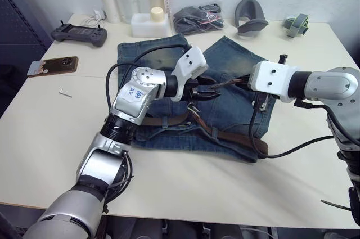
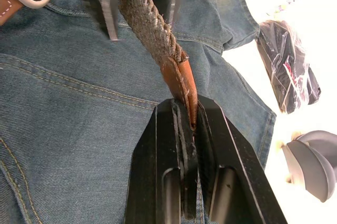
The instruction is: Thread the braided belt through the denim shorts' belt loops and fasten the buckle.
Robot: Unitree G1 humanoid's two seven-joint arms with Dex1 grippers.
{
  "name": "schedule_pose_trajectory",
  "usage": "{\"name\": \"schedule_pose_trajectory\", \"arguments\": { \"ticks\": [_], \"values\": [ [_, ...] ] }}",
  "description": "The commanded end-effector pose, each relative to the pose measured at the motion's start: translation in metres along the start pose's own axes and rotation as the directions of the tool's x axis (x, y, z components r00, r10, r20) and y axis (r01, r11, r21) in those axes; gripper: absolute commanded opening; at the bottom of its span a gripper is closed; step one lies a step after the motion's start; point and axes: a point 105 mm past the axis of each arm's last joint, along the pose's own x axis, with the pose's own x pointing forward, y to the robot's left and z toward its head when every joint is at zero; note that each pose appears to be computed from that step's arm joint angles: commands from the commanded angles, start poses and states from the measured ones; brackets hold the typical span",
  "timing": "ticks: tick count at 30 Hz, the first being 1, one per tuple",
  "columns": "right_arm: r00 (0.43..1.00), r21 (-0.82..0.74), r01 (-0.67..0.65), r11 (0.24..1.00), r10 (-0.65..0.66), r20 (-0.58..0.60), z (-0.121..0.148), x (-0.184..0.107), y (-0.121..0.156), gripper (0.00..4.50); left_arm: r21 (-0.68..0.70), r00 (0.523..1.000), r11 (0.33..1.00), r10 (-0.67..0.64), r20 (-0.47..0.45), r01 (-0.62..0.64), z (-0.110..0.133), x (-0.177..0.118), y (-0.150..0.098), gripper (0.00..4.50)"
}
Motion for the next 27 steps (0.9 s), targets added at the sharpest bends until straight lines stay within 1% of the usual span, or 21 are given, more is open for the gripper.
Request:
{"name": "schedule_pose_trajectory", "arguments": {
  "ticks": [1, 4, 5, 7, 10, 12, 13, 14, 16, 18, 20, 21, 22, 25, 26, 27],
  "values": [
    [0.999, -0.015, 0.047, 0.999, -0.046, 0.028, 0.01, -0.008, -0.007, 0.0, 0.026, 0.998, 0.999, -0.024, 0.052, 0.023, 0.018, -0.001, -0.003, 0.07],
    [0.995, 0.044, 0.076, 0.996, -0.079, 0.062, 0.013, -0.005, -0.008, 0.0, -0.024, 0.997, 0.999, -0.03, 0.067, 0.031, 0.017, -0.002, -0.004, 0.02],
    [0.992, 0.061, 0.097, 0.993, -0.102, 0.076, 0.015, -0.005, -0.01, 0.41, -0.052, 0.997, 0.998, -0.021, 0.07, 0.025, 0.016, -0.003, -0.003, 0.01],
    [0.989, 0.17, 0.089, 0.981, -0.107, 0.102, 0.013, -0.006, -0.006, 1.21, -0.115, 0.999, 0.993, 0.003, 0.052, 0.003, 0.008, -0.007, 0.001, 0.0],
    [0.984, 0.314, 0.085, 0.946, -0.129, 0.122, 0.008, -0.01, 0.001, 2.69, -0.173, 0.999, 0.985, 0.028, 0.019, -0.024, -0.004, -0.013, 0.0, 0.0],
    [0.973, 0.4, 0.123, 0.908, -0.189, 0.131, 0.003, -0.016, 0.002, 3.72, -0.247, 0.998, 0.968, 0.044, 0.041, -0.032, -0.005, -0.017, -0.001, 0.0],
    [0.955, 0.503, 0.132, 0.854, -0.245, 0.166, 0.002, -0.019, 0.0, 4.22, -0.316, 0.995, 0.948, 0.059, 0.079, -0.031, -0.002, -0.02, -0.001, 0.0],
    [0.943, 0.59, 0.116, 0.799, -0.275, 0.188, 0.0, -0.021, 0.002, 4.44, -0.379, 0.99, 0.925, 0.081, 0.111, -0.033, 0.001, -0.023, -0.001, 0.0],
    [0.918, 0.717, 0.052, 0.695, -0.316, 0.239, 0.002, -0.02, 0.009, 4.44, -0.443, 0.987, 0.895, 0.114, 0.117, -0.052, -0.002, -0.028, -0.002, 0.0],
    [0.905, 0.777, 0.021, 0.629, -0.343, 0.253, 0.003, -0.018, 0.013, 4.44, -0.481, 0.984, 0.875, 0.132, 0.119, -0.059, -0.004, -0.03, -0.004, 0.0],
    [0.908, 0.815, -0.082, 0.574, -0.293, 0.298, 0.01, -0.009, 0.03, 4.44, -0.56, 0.975, 0.827, 0.161, 0.156, -0.046, -0.002, -0.033, -0.005, 0.0],
    [0.908, 0.829, -0.129, 0.544, -0.272, 0.32, 0.014, -0.004, 0.037, 3.95, -0.596, 0.97, 0.802, 0.173, 0.173, -0.037, -0.001, -0.035, -0.006, 0.0],
    [0.907, 0.838, -0.157, 0.522, -0.26, 0.332, 0.017, 0.0, 0.042, 3.8, -0.619, 0.966, 0.785, 0.182, 0.183, -0.03, -0.001, -0.036, -0.007, 0.0],
    [0.912, 0.856, -0.186, 0.483, -0.24, 0.334, 0.02, 0.014, 0.05, 2.41, -0.68, 0.958, 0.733, 0.22, 0.186, -0.036, -0.004, -0.04, -0.007, 0.0],
    [0.91, 0.859, -0.201, 0.471, -0.235, 0.342, 0.022, 0.018, 0.052, 1.9, -0.698, 0.956, 0.714, 0.235, 0.176, -0.047, -0.007, -0.041, -0.007, 0.0],
    [0.907, 0.864, -0.241, 0.443, -0.216, 0.363, 0.026, 0.023, 0.056, 1.46, -0.711, 0.956, 0.699, 0.256, 0.142, -0.082, -0.014, -0.041, -0.006, 0.0]
  ]
}}
